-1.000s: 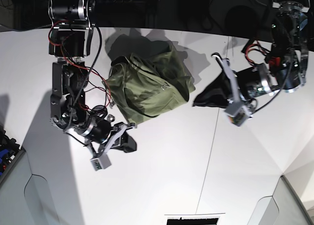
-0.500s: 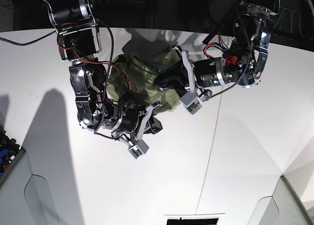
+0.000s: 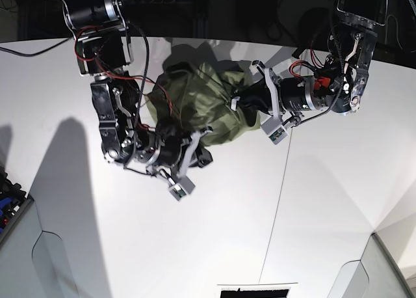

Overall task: Layout the t-shirt on the table in an organized manner, then fold the t-shirt properly
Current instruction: 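Grasp the folded bundle with both grippers and tuck its edges square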

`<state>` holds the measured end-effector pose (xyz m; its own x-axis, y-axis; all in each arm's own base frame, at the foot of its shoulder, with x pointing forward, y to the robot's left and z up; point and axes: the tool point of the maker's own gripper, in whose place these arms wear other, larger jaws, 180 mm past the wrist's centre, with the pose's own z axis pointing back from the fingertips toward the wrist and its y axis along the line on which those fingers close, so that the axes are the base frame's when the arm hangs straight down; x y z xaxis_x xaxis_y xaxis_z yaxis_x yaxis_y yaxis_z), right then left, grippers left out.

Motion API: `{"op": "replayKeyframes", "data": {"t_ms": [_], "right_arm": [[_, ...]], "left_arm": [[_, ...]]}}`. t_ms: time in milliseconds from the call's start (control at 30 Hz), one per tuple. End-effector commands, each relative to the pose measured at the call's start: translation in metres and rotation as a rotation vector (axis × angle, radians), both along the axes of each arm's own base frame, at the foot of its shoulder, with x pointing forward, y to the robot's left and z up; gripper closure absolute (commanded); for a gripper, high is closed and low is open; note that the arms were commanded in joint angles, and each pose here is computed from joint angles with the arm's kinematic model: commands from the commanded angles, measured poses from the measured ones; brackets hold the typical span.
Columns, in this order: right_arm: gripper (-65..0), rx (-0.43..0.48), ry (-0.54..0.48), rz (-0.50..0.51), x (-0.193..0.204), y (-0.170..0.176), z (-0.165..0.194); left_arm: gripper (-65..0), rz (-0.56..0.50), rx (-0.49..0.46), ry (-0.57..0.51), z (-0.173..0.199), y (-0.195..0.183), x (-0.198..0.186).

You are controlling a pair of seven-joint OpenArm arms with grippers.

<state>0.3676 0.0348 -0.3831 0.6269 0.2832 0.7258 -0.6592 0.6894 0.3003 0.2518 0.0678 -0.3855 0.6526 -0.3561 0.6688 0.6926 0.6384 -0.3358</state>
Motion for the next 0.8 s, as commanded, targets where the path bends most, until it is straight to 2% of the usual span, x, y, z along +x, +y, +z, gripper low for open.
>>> {"op": "replayKeyframes", "data": {"t_ms": [0,133,267,467,567,767], "right_arm": [[0.0,0.028,-0.019,0.000,0.004,-0.002,0.010],[0.0,0.071,0.027,-0.009,-0.017,-0.011,0.001],[0.0,0.073,0.013,0.004,-0.037,-0.012,0.004],[0.0,0.085,-0.017,0.016,-0.055,-0.007,0.013],[0.0,0.062,-0.028,0.018,-0.056,-0.009,0.012],[0.0,0.069,-0.051,-0.018,-0.044,-0.019,0.019]], "left_arm": [[-1.0,-0.002,-0.006,-0.067,0.015,0.001,0.016],[-1.0,0.019,0.017,-0.111,0.022,0.010,0.043],[-1.0,0.049,0.010,-0.098,0.019,0.015,0.064],[-1.0,0.005,0.038,-0.112,0.022,0.005,0.094],[-1.0,0.016,0.053,-0.145,0.037,0.017,0.108],[-1.0,0.068,0.052,-0.208,0.086,0.064,0.116]]}}
